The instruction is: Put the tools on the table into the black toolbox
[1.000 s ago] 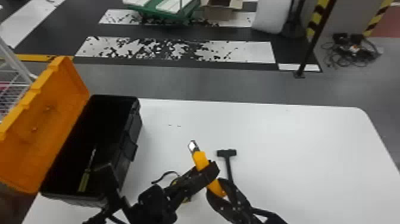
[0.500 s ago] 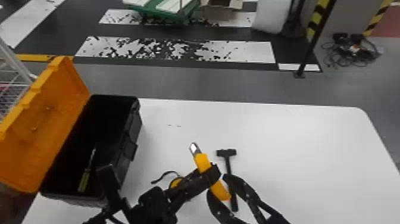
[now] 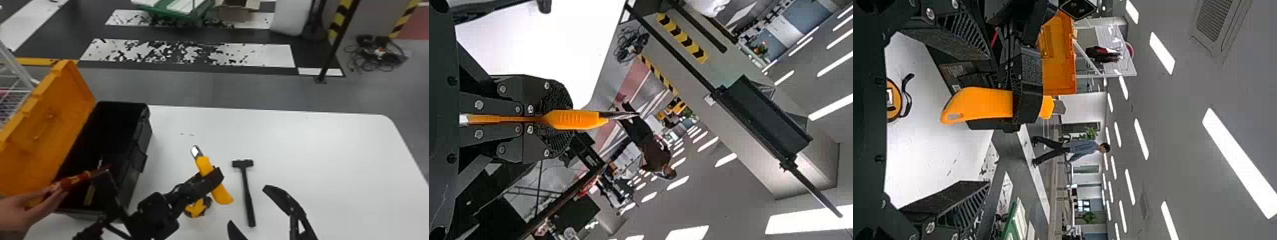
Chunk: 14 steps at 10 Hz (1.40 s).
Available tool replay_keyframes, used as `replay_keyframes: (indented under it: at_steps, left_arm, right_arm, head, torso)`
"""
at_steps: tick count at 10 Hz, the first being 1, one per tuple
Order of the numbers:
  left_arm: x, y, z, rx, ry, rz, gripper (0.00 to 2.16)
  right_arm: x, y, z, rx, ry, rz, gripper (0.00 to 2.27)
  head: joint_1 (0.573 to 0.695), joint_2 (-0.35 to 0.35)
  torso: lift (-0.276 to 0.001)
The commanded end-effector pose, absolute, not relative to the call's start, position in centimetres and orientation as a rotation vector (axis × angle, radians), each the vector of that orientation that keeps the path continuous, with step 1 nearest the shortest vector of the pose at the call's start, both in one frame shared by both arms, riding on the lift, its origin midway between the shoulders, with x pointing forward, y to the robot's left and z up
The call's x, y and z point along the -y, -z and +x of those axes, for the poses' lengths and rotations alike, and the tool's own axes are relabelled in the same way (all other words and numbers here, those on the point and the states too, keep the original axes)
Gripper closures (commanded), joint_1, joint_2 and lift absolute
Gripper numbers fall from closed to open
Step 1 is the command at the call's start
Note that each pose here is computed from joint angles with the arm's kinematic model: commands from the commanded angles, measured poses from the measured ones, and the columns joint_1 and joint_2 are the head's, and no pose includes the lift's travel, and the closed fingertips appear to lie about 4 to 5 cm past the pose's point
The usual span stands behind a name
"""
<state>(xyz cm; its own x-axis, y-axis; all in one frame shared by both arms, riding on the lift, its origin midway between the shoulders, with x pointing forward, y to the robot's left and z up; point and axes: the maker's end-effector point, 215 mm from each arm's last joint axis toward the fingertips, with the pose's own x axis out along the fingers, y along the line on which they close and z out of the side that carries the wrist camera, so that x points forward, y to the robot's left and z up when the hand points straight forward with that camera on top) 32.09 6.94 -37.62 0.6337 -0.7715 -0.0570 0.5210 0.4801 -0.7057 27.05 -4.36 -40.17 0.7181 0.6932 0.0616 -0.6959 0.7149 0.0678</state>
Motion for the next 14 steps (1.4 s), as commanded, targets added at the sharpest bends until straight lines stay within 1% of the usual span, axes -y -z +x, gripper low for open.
replay_keyframes:
  at_steps: [1, 5, 7, 10, 13, 14]
  left_arm:
    - [-9.2, 37.2, 33.4, -0.369, 0.774, -0.671, 2.13]
    - [-15.4, 35.8, 36.7, -0.3, 0.655, -0.578, 2.13]
    - [-18.9, 35.4, 38.3, -0.251, 0.569, -0.482, 2.13]
    - [-23.2, 34.4, 40.4, -0.136, 0.437, -0.297, 2.14]
    - [-27.4, 34.9, 41.6, -0.061, 0.3, -0.153, 2.14]
    - [-28.5, 36.0, 41.7, -0.066, 0.263, -0.124, 2.14]
  right_arm:
    - [5.7, 40.4, 26.9, 0.03, -0.741, 0.094, 0.06]
    - [9.6, 41.2, 26.5, 0.028, -0.679, 0.097, 0.08]
    - [11.3, 40.9, 26.2, 0.048, -0.652, 0.089, 0.08]
    - [14.5, 41.4, 25.7, 0.05, -0.587, 0.1, 0.09]
    - [16.7, 41.8, 25.2, 0.051, -0.556, 0.092, 0.09]
    - [17.1, 41.8, 25.1, 0.052, -0.55, 0.089, 0.09]
  head:
    - [0.695, 0.049]
    - [0.695, 0.087]
    - [0.695, 0.114]
    - [0.695, 0.148]
    - [0.695, 0.167]
    - [0.695, 0.18]
  torso:
    - [-0.039]
    - [-0.039]
    - [-0.039]
    - [-0.039]
    - [-0.039]
    - [-0.039]
